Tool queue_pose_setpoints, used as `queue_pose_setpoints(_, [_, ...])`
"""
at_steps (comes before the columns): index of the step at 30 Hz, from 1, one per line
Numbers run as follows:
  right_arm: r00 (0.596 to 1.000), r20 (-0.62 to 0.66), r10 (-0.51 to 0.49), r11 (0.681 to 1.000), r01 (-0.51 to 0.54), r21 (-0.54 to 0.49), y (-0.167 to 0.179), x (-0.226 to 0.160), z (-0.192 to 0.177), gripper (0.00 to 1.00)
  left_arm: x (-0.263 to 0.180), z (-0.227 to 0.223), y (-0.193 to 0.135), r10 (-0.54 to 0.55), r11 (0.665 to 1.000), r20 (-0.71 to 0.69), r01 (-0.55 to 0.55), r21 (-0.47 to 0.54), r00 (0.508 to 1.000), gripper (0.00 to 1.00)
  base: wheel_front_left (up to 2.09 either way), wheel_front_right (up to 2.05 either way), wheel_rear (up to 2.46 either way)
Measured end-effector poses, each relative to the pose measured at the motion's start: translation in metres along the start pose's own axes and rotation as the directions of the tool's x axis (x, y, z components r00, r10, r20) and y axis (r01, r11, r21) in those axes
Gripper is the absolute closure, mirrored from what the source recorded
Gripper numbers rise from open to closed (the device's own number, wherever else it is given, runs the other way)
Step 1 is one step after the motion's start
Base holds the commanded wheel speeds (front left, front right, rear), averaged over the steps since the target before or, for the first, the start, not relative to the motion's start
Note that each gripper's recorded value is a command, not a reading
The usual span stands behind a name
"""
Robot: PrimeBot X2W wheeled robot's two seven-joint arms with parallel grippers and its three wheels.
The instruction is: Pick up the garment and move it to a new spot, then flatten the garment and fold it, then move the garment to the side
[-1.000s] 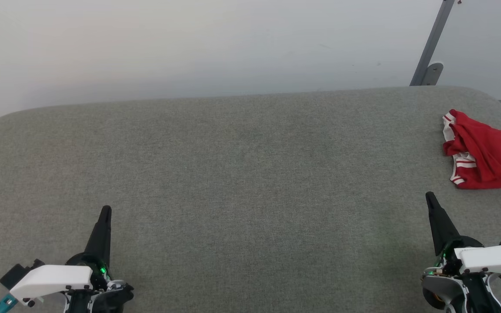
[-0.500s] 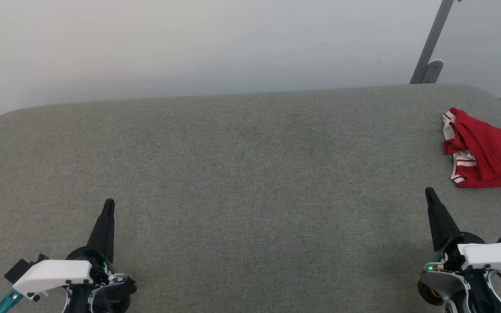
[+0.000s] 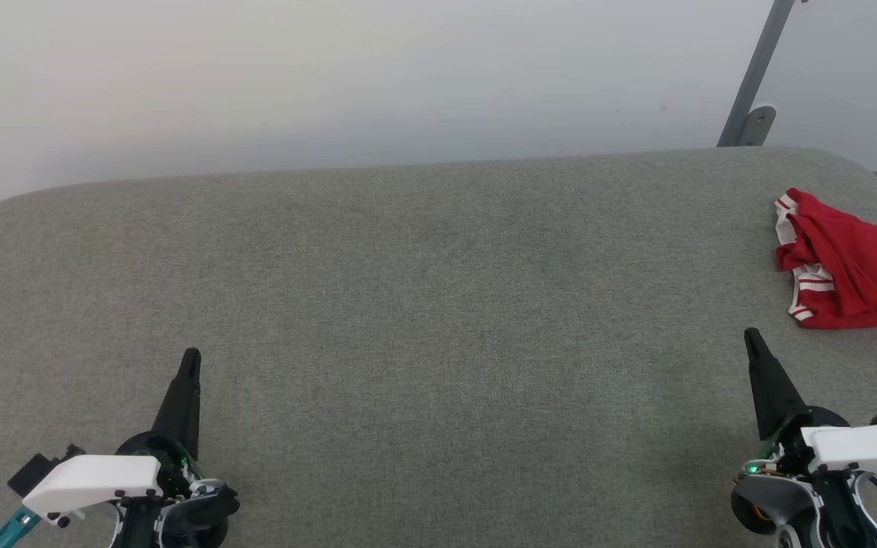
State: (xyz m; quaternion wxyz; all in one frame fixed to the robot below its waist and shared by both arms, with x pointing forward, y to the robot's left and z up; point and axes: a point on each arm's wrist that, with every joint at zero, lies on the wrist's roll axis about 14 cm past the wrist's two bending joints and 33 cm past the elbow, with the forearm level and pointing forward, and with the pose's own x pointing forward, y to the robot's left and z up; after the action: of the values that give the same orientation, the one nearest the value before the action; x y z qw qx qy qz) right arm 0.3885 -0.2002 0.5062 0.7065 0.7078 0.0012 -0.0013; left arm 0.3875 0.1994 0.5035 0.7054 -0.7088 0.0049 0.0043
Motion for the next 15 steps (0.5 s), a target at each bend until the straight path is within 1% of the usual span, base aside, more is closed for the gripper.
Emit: queue_pose_setpoints(15, [1.000, 0.000, 0.000, 1.000, 0.000, 0.000, 0.0000, 0.0000, -0.0001, 1.00, 0.0000, 0.0000, 0.0000, 0.000, 1.000, 0.000, 0.000, 0.000, 1.000, 1.00, 0.00, 0.00, 0.00])
